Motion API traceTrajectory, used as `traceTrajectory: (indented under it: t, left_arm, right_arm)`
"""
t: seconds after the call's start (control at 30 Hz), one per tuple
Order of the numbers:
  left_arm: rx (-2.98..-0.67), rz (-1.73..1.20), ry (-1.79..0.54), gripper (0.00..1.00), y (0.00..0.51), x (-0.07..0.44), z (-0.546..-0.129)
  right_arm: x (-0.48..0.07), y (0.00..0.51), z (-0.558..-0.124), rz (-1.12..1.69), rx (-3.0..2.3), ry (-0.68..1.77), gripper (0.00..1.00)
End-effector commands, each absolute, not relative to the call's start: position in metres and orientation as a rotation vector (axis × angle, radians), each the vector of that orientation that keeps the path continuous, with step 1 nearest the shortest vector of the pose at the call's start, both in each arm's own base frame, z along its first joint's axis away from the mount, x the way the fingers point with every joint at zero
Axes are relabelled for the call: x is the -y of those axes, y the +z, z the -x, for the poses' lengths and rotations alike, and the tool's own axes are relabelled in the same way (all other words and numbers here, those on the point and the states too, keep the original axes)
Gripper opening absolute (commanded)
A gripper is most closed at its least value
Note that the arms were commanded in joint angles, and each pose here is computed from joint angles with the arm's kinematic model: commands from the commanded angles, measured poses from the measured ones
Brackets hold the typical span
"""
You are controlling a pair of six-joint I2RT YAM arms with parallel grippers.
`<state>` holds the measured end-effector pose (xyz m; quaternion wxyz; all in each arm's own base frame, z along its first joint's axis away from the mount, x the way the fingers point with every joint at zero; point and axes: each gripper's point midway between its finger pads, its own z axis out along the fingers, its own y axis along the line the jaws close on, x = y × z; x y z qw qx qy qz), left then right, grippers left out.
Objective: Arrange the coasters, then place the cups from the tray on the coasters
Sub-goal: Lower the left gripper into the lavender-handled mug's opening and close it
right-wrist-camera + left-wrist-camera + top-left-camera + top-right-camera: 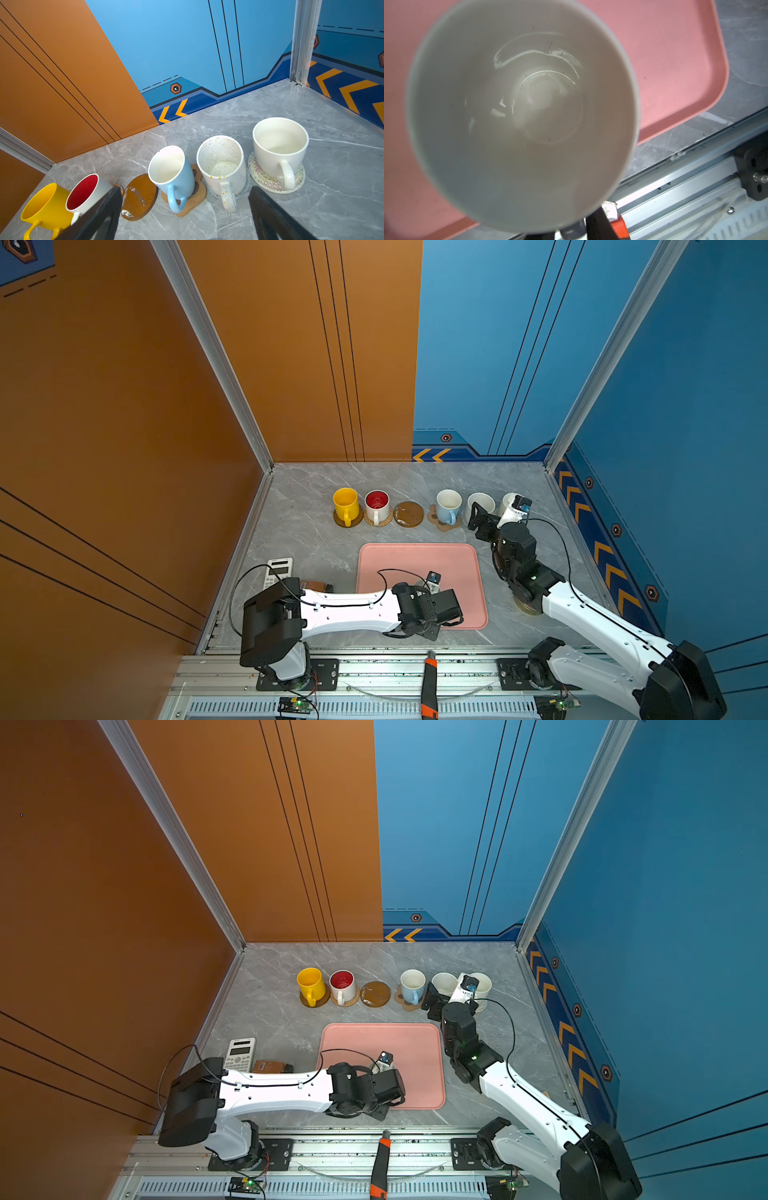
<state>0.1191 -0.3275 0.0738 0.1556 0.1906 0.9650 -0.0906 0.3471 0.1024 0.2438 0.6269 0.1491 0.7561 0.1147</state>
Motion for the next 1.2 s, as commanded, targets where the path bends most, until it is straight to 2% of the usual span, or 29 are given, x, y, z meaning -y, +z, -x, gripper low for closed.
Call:
traceTrajectory:
  t: [0.0,0.23,1.17]
  left_arm:
    - [-2.761,-0.51,-0.221,0.26,0.072,0.321,-0.125]
    - [-2.771,-0.515,-0.207,0.35,0.068,0.322,-0.125]
    - [-2.792,-0.496,-0.138,0.33,0.052,0.319,-0.133]
  right_arm:
    - [-0.1,0.236,-0.344,-0.353,-1.753,0.271,0.93]
    - [-0.1,0.235,-0.344,-0.354,-1.757,0.275,0.93]
    - [-0.099,0.232,-0.346,-0.364,-1.766,0.279,0.93]
